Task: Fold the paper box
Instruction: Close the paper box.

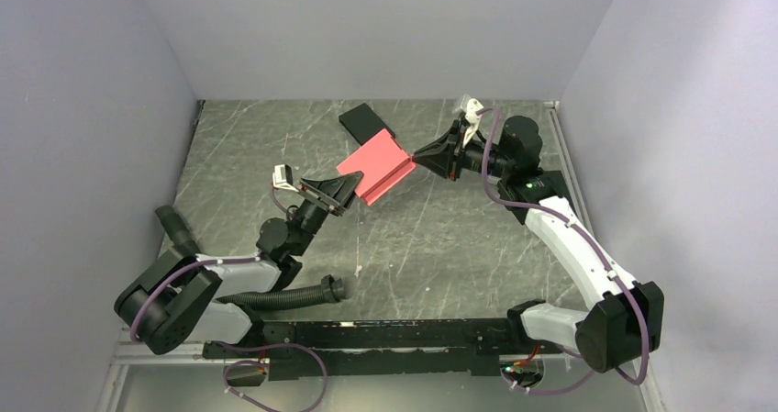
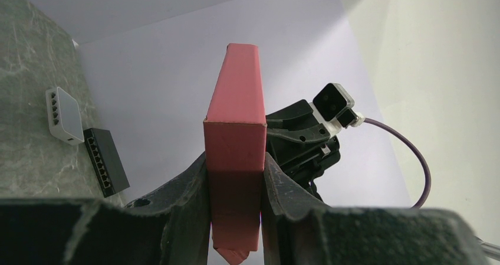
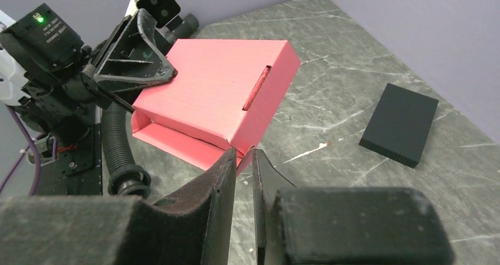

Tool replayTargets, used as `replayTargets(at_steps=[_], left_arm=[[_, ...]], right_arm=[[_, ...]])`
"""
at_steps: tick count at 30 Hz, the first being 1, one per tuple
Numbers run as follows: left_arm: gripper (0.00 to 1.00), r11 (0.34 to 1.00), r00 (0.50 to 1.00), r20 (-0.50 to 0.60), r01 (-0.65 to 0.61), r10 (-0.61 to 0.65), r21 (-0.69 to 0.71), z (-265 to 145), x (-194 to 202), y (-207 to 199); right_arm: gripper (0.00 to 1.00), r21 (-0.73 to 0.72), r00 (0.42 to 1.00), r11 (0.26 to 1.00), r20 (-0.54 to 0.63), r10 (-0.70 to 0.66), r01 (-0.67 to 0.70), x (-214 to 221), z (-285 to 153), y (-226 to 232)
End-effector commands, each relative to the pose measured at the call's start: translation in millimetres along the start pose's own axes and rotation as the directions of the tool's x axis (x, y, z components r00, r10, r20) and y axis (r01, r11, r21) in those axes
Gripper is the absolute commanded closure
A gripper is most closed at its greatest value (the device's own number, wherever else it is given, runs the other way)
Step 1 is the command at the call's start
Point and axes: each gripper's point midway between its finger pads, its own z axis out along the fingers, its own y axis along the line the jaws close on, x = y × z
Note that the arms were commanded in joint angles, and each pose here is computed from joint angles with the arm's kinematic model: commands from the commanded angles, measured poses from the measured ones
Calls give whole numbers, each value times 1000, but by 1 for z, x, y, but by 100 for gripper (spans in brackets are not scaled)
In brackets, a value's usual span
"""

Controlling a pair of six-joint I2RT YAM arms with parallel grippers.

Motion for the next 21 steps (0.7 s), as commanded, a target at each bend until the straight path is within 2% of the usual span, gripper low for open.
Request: replayTargets(at_steps=[1,5,11,21], left_arm=[[100,997,1000,18,-18,17,71,2,-5,-21],[100,997,1000,18,-19,18,72,3,-5,-22],[100,997,1000,24,-21,19,70,3,-6,-22],[100,997,997,68,-34,29,70,-3,-14,-24]], right_arm=[[80,19,999,1000,28,-22,21,-18,0,1],[84,14,1000,1000,25,-15,15,-16,2,3],[100,12,1000,1000,21,-7,7,-16,2,4],[100,32,1000,999,19,7,-8,-16,2,3]])
